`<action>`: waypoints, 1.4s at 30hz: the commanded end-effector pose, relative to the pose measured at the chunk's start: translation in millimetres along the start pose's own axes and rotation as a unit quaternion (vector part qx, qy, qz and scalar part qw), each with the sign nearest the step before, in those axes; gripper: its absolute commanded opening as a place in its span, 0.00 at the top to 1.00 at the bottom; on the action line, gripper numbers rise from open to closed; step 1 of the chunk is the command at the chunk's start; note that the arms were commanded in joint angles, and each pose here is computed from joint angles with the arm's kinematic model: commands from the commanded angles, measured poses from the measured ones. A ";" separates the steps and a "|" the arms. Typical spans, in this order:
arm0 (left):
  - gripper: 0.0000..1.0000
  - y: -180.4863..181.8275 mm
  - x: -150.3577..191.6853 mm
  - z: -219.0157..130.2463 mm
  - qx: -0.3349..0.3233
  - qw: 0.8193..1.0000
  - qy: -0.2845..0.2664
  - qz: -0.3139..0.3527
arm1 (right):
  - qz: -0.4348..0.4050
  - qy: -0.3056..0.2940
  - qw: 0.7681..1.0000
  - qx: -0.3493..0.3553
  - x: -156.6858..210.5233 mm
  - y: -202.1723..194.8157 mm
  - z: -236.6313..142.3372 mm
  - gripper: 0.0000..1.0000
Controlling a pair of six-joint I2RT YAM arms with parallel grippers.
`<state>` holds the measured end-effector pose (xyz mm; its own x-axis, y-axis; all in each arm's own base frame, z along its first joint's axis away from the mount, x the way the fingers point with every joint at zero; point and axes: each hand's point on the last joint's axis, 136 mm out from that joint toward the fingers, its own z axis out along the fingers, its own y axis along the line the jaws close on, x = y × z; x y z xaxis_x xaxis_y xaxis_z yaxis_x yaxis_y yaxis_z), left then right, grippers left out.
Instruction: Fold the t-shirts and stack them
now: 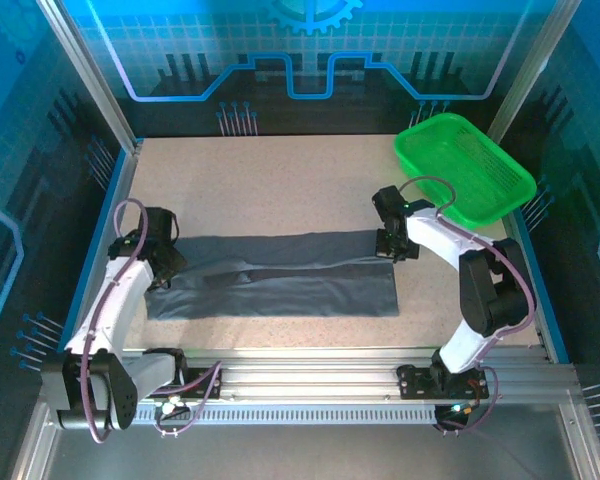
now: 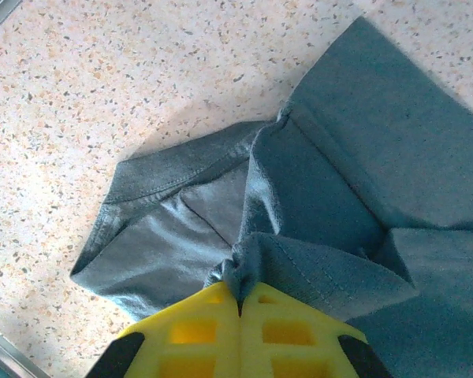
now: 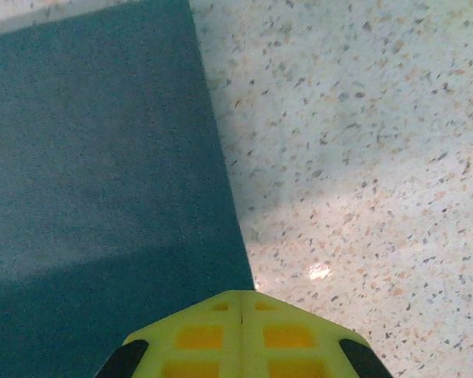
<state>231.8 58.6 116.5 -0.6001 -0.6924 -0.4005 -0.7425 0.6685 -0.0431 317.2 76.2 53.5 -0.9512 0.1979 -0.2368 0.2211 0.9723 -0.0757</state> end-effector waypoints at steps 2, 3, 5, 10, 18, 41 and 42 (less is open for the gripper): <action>1.00 13.0 6.0 1.7 -0.026 1.000 -0.002 0.010 | 0.002 0.010 1.000 0.022 16.6 -11.3 -4.2 0.95; 1.00 14.1 7.1 2.5 -0.028 1.000 -0.001 0.010 | 0.007 0.011 1.000 0.027 18.4 -14.6 -4.3 0.91; 1.00 16.1 10.1 4.8 -0.031 0.999 0.002 0.009 | 0.022 0.010 0.999 0.026 20.6 -19.9 -5.9 0.78; 1.00 18.1 16.5 10.5 -0.033 0.999 0.010 0.006 | 0.047 -0.002 0.999 -0.010 15.0 -14.1 -18.7 0.73; 1.00 13.1 21.6 15.4 -0.026 0.999 0.027 0.002 | 0.041 0.026 0.996 -0.070 11.3 29.6 -19.3 0.76; 1.00 8.5 22.8 15.6 -0.014 0.999 0.032 -0.001 | 0.360 0.151 0.907 -0.157 38.4 15.0 6.1 0.61; 1.00 8.6 23.3 15.8 -0.015 0.999 0.033 -0.001 | 0.364 0.154 0.905 -0.157 38.1 15.1 6.8 0.64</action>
<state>217.7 55.5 96.0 -0.6183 -0.7018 -0.3540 -0.7467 0.6650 -0.0143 277.8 91.5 30.1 -0.6697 0.7330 0.1197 0.7364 0.6344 0.2351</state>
